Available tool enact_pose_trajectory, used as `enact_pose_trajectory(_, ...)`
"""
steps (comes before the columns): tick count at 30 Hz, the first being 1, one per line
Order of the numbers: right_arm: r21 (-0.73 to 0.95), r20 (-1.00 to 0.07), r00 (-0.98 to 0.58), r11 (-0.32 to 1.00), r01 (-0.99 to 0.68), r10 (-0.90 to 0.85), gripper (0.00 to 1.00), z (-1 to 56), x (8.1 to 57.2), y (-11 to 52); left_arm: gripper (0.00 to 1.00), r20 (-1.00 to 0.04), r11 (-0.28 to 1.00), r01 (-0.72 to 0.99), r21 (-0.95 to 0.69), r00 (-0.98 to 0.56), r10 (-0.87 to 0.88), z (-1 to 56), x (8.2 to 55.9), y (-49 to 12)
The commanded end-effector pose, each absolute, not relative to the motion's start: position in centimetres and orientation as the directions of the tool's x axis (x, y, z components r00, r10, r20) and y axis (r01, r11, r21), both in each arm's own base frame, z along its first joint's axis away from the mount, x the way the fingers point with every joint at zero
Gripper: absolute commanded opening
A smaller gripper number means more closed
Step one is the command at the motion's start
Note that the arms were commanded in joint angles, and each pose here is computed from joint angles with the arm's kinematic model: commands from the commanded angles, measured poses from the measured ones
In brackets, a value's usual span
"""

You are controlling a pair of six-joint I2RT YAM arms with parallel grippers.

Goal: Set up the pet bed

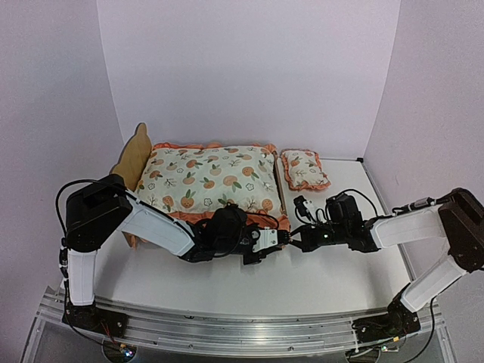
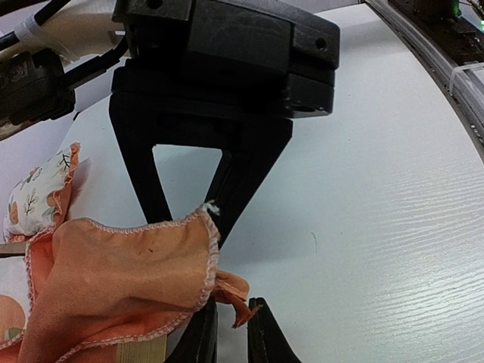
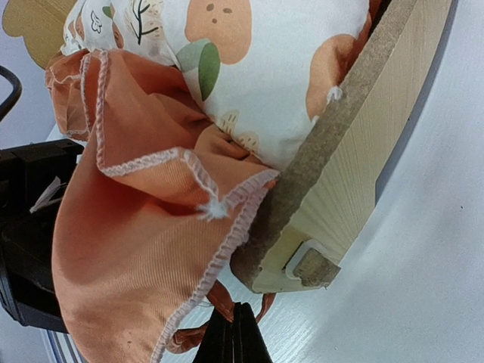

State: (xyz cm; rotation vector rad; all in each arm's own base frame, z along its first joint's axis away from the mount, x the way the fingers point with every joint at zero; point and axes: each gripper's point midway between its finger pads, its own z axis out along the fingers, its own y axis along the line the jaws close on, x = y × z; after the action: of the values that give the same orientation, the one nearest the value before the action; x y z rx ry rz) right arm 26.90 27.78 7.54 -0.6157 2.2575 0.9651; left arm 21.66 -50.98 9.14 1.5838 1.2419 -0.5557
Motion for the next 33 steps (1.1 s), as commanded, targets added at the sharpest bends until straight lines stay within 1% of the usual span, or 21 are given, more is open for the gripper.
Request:
enact_pose_trajectory(1,0.472,-0.71,-0.685,0.609,-0.637,-0.166,0.0,8.7,27.7,28.5,0.13,-0.838,0.059,0.895,0.443,0.39,0.383,11.4,21.8,-52.4)
enact_pose_trajectory(5,0.474,-0.708,-0.687,0.61,-0.635,-0.164,0.0,8.7,27.7,28.5,0.02,-0.836,0.06,0.892,0.449,0.395,0.382,11.4,21.7,-52.4)
enact_pose_trajectory(6,0.475,-0.708,-0.687,0.61,-0.635,-0.164,0.0,8.7,27.7,28.5,0.0,-0.835,0.062,0.891,0.45,0.395,0.382,11.5,21.8,-52.4)
enact_pose_trajectory(11,0.47,-0.713,-0.684,0.62,-0.629,-0.154,0.0,9.1,27.7,28.2,0.0,-0.836,0.092,0.893,0.441,0.371,0.405,11.3,22.2,-51.9)
enact_pose_trajectory(16,0.43,-0.709,-0.69,0.687,-0.585,-0.143,0.0,9.9,27.8,26.6,0.0,-0.816,0.139,0.892,0.43,0.318,0.483,10.1,23.3,-50.0)
enact_pose_trajectory(25,0.353,-0.776,-0.625,0.764,-0.539,-0.083,0.0,14.2,29.6,24.5,0.0,-0.716,0.105,0.869,0.484,0.324,0.618,6.3,23.6,-45.2)
enact_pose_trajectory(29,0.322,-0.806,-0.59,0.797,-0.51,-0.052,0.0,15.9,31.6,23.9,0.0,-0.675,0.077,0.861,0.503,0.335,0.657,4.5,23.6,-43.5)
enact_pose_trajectory(33,0.284,-0.814,-0.58,0.85,-0.443,-0.03,0.0,16.4,34.1,22.6,0.0,-0.631,0.029,0.844,0.535,0.377,0.679,3.1,23.1,-42.1)
